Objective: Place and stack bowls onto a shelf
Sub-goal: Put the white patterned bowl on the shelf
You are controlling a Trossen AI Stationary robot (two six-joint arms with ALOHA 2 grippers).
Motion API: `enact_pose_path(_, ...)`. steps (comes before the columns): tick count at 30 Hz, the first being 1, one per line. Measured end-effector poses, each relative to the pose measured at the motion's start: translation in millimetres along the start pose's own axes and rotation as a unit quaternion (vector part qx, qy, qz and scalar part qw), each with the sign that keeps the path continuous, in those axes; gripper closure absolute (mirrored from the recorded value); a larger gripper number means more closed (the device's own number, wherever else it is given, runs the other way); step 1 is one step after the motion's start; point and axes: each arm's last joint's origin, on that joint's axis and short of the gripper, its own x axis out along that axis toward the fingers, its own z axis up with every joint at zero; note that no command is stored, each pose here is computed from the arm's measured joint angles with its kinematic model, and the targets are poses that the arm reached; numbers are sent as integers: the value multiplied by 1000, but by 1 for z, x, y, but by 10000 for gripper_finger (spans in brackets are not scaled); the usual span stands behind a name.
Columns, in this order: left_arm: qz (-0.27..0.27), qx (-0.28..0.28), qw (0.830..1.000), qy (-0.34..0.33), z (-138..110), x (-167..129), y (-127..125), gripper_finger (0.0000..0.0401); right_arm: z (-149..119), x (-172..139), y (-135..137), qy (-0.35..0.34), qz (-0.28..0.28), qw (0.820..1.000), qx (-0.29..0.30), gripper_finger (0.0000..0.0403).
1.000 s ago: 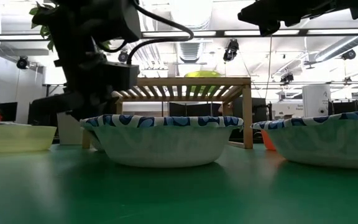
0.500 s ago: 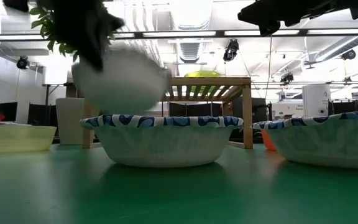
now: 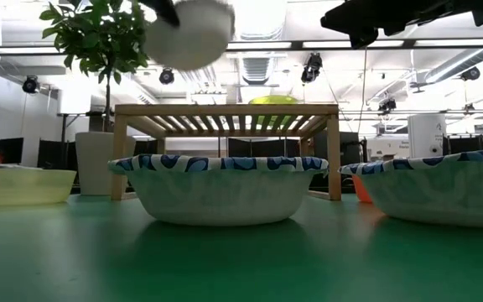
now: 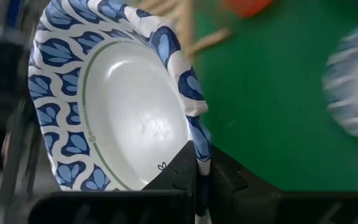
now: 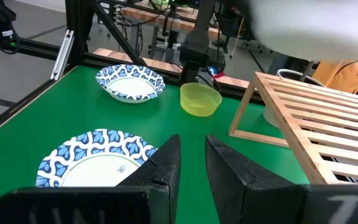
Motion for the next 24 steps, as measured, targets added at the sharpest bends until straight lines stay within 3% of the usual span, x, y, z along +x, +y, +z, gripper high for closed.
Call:
enact_pose_path(5, 49, -66, 992, 93, -18, 50, 44, 401, 0, 0, 0, 0, 0, 1000, 0, 339)
enact_pose_path(9, 42, -100, 987, 118, -25, 79, 64, 401, 0, 0, 0, 1, -1, 1000, -1, 339)
enact_pose_path(14, 46, -103, 984, 139, -31, 100, 74, 401, -1, 0, 0, 2, 0, 1000, -2, 339)
enact_pose_path(24, 54, -104, 985, 128, -27, 111, 78, 380, -1, 0, 0, 3, 0, 1000, -5, 339)
